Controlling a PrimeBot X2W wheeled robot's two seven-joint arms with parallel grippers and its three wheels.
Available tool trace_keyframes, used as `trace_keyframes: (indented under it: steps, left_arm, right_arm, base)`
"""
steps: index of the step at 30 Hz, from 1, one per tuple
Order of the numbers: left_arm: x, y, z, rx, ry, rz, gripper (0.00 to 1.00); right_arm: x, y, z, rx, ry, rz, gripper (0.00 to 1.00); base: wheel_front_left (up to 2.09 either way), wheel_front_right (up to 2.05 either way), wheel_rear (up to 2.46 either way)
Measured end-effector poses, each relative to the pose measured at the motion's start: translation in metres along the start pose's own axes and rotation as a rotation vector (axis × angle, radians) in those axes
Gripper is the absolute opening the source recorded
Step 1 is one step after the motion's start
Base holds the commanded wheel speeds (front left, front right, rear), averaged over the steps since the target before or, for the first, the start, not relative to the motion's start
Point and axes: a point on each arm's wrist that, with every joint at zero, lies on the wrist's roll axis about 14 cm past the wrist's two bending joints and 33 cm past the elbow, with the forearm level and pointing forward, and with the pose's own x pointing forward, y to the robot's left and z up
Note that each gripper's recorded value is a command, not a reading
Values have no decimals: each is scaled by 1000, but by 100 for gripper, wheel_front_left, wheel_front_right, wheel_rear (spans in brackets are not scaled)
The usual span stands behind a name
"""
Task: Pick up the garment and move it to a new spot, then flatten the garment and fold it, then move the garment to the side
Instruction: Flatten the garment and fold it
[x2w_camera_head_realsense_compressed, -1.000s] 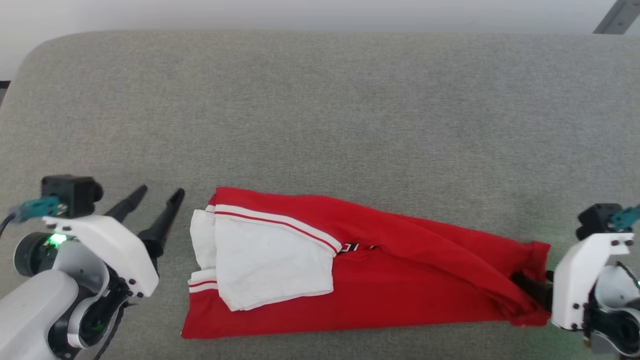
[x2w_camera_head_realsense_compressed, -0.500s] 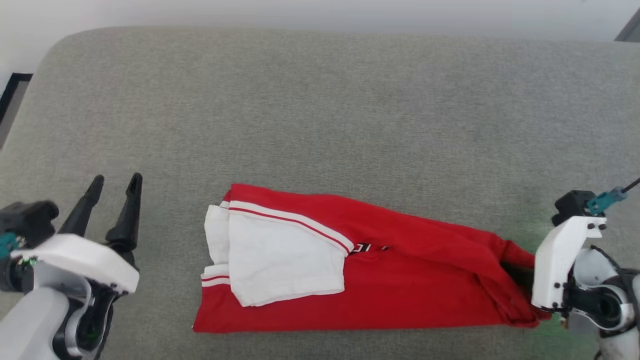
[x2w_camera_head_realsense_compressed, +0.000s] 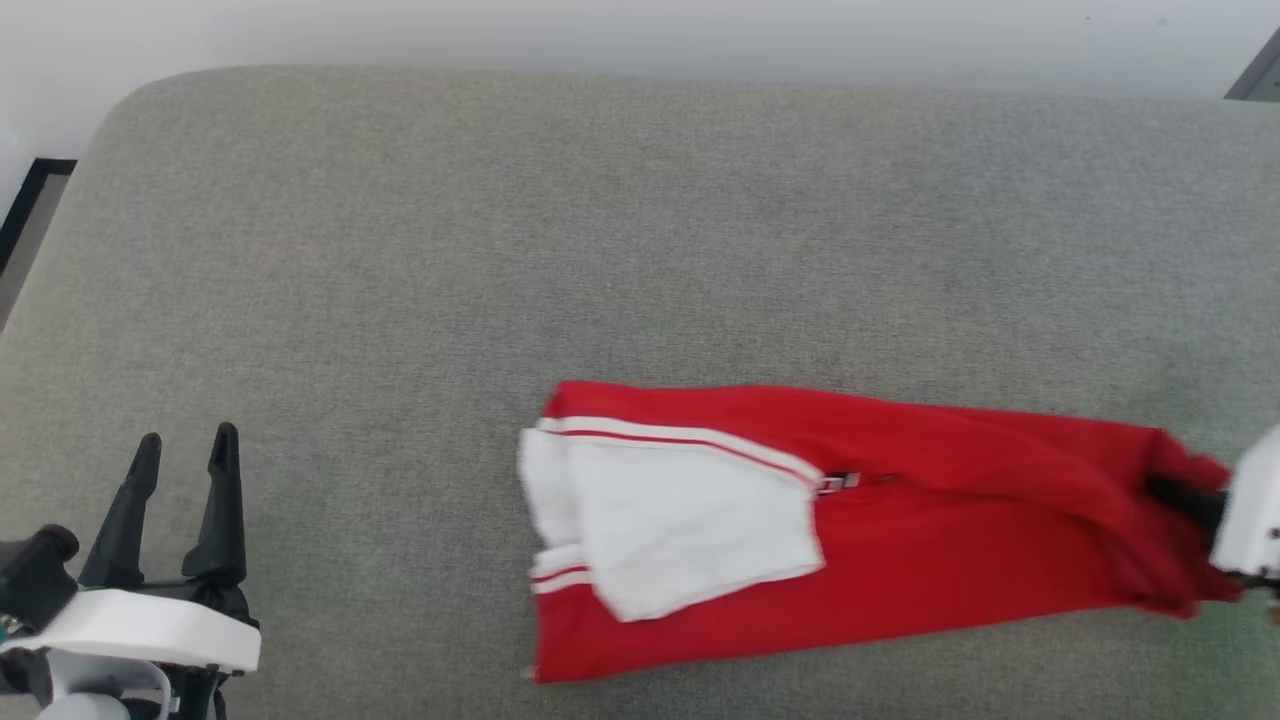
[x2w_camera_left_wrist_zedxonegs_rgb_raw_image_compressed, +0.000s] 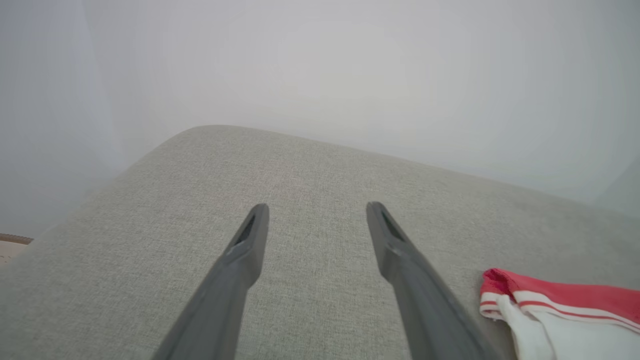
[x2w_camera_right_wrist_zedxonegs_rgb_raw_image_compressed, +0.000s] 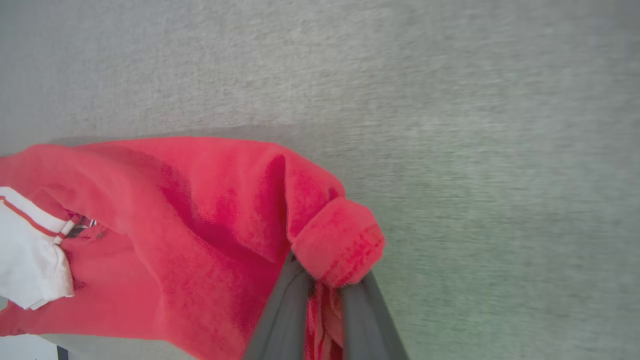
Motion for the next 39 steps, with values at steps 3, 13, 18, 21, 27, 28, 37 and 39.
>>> trace_keyframes:
  steps: [3,13,18,21,27,28,37,39]
  left_arm:
    - [-2,-3,-1,-1,-15,7,100]
    - [-8,-26,-4,-53,-32,-26,100]
    - [-7,-32,-1,-68,-48,-36,100]
    - [-8,-36,-2,-88,-49,-42,100]
    - [-11,-44,-6,-104,-39,-56,100]
    - [-12,-45,-6,-107,-39,-58,100]
    - [-15,-47,-3,-122,-47,-57,100]
    - [-17,-46,-3,-125,-47,-52,100]
  right_arm:
    - [-13,-27,12,20,-40,-72,0]
    - [-64,-114,33,46,-107,-351,0]
    - [-71,-110,39,57,-123,-339,0]
    - [-66,-77,44,48,-139,-225,0]
    - [-56,-1,31,-55,-111,-23,0]
    - [-53,11,27,-75,-102,4,0]
    - [-12,110,-4,-235,-4,214,0]
    - [-3,123,-11,-268,21,235,0]
  base:
    - [0,0,0]
    - [0,0,0]
    - [0,0,0]
    - [0,0,0]
    - [0,0,0]
    - [0,0,0]
    - [0,0,0]
    - [0,0,0]
